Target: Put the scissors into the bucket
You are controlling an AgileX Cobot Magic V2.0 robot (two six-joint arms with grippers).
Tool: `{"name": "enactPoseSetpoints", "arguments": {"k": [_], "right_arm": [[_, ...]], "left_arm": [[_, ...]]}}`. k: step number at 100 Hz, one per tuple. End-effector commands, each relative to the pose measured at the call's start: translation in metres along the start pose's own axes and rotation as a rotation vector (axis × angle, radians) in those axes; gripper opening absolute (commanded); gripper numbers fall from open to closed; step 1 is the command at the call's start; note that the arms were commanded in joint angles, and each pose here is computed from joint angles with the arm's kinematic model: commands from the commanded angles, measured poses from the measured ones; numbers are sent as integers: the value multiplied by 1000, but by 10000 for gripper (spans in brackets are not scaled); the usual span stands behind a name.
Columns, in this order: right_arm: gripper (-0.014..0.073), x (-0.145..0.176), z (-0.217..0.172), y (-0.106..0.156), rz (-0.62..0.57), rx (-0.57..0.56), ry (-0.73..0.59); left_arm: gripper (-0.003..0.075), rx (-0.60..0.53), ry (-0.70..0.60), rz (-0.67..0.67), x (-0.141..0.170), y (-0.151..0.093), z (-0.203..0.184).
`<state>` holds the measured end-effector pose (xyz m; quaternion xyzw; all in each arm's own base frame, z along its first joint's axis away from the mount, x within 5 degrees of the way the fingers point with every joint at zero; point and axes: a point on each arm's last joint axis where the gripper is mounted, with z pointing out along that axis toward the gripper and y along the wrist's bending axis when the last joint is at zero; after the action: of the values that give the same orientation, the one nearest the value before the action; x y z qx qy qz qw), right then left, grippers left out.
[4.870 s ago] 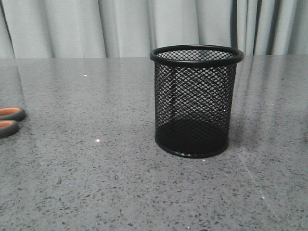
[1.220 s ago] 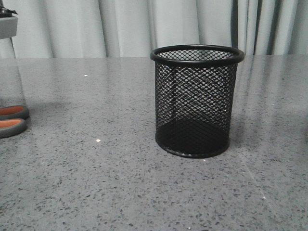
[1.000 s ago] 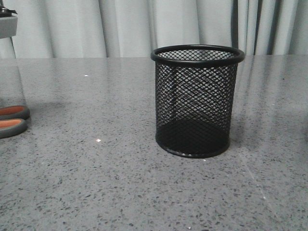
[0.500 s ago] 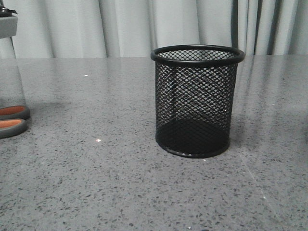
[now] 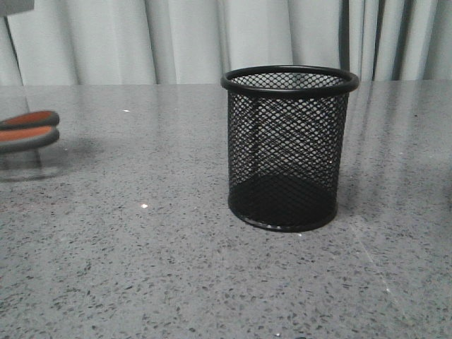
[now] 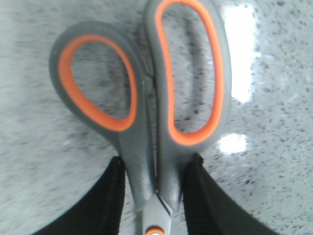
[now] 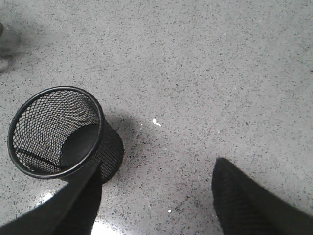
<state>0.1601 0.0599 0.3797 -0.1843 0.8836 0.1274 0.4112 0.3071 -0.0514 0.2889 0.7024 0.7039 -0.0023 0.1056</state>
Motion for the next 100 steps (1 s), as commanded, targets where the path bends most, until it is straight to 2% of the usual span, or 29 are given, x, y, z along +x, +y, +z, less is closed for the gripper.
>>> {"name": "enactPoseSetpoints", "arguments": {"k": [1, 41, 73, 100], "right_arm": [[436, -13, -8, 0, -15, 14, -100], [436, -18, -9, 3, 25, -19, -158], [436, -27, -12, 15, 57, -161, -254], [436, -31, -14, 21, 92, -231, -291]], "left_arm": [[-19, -53, -41, -11, -8, -6, -34], [-19, -249, -180, 18, -31, -11, -98], [-19, -326, -249, 179, -80, -28, -128], [-19, -387, -330, 335, -122, -47, -152]]}}
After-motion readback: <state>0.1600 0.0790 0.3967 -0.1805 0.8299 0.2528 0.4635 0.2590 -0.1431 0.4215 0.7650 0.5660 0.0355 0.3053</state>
